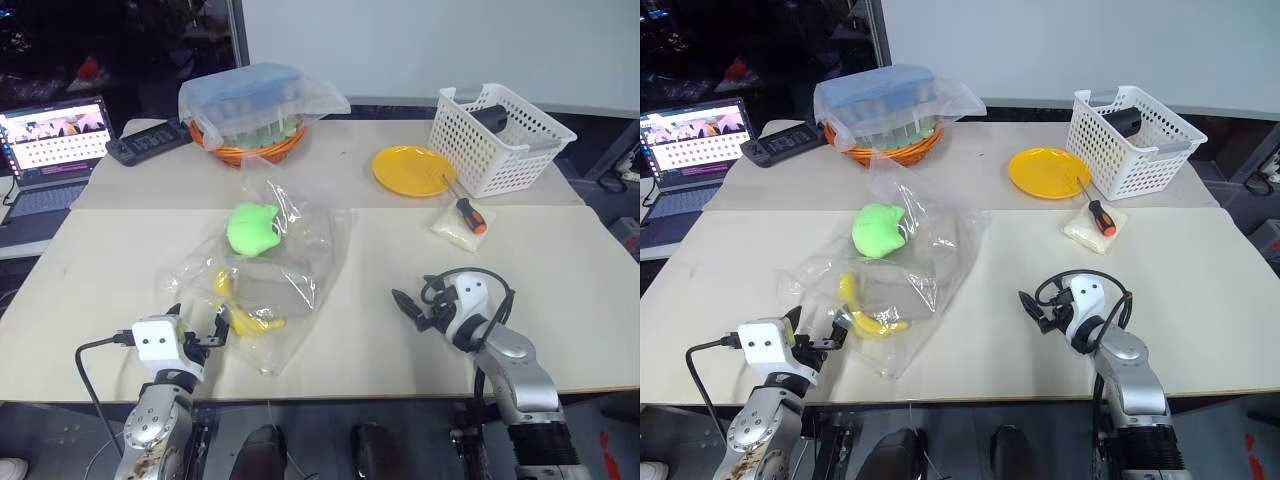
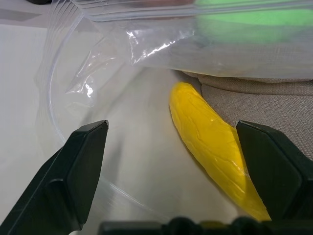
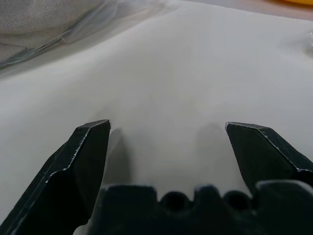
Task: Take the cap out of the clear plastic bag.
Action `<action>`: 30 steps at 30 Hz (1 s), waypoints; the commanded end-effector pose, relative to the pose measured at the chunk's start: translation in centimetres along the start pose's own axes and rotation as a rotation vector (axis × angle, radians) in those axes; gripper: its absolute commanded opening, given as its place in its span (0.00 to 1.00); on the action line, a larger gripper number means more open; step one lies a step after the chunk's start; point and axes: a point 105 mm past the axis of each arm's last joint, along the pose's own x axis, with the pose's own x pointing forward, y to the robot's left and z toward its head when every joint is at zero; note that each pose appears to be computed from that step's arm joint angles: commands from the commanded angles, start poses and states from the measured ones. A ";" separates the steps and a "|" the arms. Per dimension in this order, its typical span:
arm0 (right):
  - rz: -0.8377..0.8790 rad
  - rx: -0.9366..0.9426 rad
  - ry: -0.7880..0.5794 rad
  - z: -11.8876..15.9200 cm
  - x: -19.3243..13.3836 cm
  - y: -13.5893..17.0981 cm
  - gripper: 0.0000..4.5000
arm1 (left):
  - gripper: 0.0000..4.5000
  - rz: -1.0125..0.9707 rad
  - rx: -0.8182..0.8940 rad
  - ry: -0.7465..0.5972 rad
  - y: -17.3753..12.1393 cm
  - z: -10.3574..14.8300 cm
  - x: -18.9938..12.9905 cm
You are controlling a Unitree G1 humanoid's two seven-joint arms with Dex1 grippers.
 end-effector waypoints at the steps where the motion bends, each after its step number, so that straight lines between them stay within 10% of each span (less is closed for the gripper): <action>1: 0.062 -0.053 -0.034 1.5 0.3 0.5 1.00 | 1.00 -0.030 -0.012 -0.039 0.2 0.9 -0.4; 19: 0.448 -0.191 0.095 5.4 -0.2 3.9 1.00 | 1.00 -0.761 0.725 -0.080 -1.5 4.2 -2.9; 30: 0.717 -0.228 0.017 10.6 -3.2 7.7 1.00 | 1.00 -1.005 0.721 0.139 -0.6 2.6 -1.3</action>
